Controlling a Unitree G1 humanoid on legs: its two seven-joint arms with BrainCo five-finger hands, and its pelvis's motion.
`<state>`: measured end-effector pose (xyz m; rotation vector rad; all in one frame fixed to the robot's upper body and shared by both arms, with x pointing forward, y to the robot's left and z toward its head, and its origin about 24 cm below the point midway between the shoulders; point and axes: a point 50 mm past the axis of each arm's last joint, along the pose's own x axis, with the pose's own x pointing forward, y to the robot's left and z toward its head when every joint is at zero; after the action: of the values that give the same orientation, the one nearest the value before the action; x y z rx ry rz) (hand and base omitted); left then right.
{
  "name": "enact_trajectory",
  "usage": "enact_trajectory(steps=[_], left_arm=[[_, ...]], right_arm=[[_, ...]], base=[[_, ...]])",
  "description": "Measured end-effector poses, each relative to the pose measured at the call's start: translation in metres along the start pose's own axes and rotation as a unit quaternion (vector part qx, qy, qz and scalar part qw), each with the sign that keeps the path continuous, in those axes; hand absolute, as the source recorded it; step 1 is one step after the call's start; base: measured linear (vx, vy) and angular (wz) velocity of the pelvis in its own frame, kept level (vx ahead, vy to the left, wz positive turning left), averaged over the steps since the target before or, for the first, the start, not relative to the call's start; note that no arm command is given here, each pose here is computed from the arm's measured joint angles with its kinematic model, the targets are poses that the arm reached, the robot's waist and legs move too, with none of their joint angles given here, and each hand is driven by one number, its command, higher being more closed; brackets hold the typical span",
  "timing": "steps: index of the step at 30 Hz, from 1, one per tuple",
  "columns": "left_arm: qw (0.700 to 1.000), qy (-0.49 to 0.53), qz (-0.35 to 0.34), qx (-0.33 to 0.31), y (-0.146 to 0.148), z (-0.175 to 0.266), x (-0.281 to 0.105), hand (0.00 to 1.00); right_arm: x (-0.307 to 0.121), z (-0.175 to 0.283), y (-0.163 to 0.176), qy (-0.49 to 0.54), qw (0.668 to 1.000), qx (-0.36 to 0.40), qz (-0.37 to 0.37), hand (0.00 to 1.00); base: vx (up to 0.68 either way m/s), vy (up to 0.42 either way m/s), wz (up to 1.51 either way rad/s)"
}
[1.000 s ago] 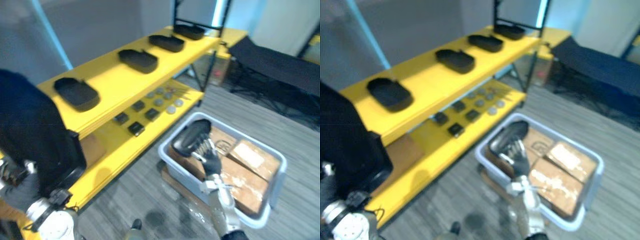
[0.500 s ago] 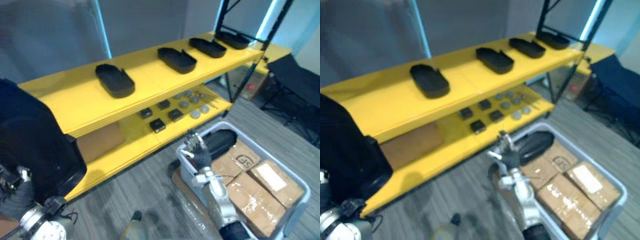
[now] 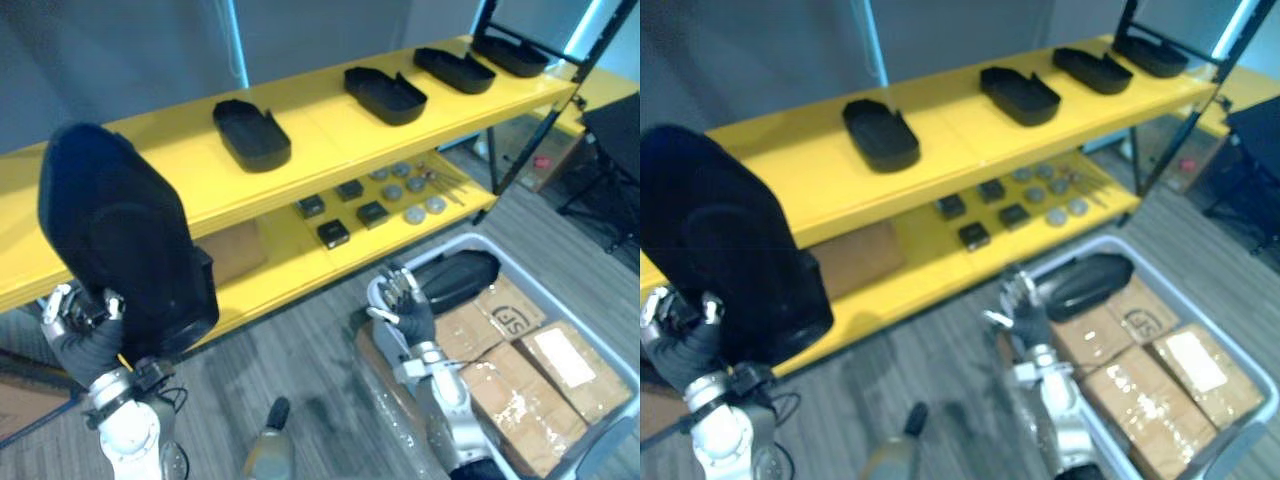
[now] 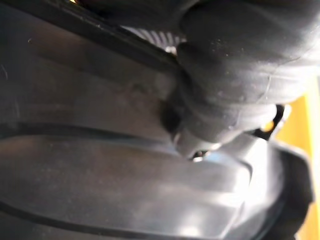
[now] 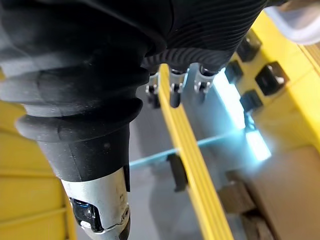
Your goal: Walk over and take plastic housings, then place them on the shelf
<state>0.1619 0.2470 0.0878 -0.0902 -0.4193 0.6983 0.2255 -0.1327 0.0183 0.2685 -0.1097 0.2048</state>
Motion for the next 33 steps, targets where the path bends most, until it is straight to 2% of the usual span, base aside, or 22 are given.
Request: enact_trajectory(steps=[7,12,15,19,26,29,33], left_arm=[[1.000,-0.014,0.011,0.012,0.012,0.005,0.004,1.00],[0.997,-0.047,-0.052,0.011,0.000,0.014,0.017,1.00],[0.994,-0.082,-0.066,0.013,-0.007,0.024,0.030,1.00],[0.991,-0.106,-0.074,-0.016,-0.024,0.031,0.042,1.00],[0.995,-0.038,-0.089,-0.019,-0.034,0.009,0.035,1.00],[0.995,-0.001,-0.100,-0.020,-0.032,-0.001,0.020,1.00],[0.987,-0.013,-0.153,-0.040,-0.049,0.005,0.019,1.00]], right_arm=[[0.003,0.007,0.006,-0.040,0.999,-0.001,-0.020,0.00],[0.010,0.030,-0.013,-0.092,0.993,-0.049,-0.052,0.00],[0.021,0.044,-0.010,-0.129,0.989,-0.065,-0.028,0.00],[0.022,0.070,-0.007,-0.177,0.980,-0.085,0.010,0.00],[0.020,0.087,-0.006,-0.207,0.976,-0.054,0.045,0.00],[0.020,0.084,-0.014,-0.179,0.981,-0.065,0.036,0.00],[0.016,0.092,-0.031,-0.190,0.979,-0.075,-0.016,0.00]], base=[[0.01,0.085,0.42],[0.17,0.184,0.39],[0.21,0.051,0.31],[0.20,-0.025,0.45],[0.15,-0.295,0.96],[0.27,-0.278,0.80],[0.19,-0.118,0.67]])
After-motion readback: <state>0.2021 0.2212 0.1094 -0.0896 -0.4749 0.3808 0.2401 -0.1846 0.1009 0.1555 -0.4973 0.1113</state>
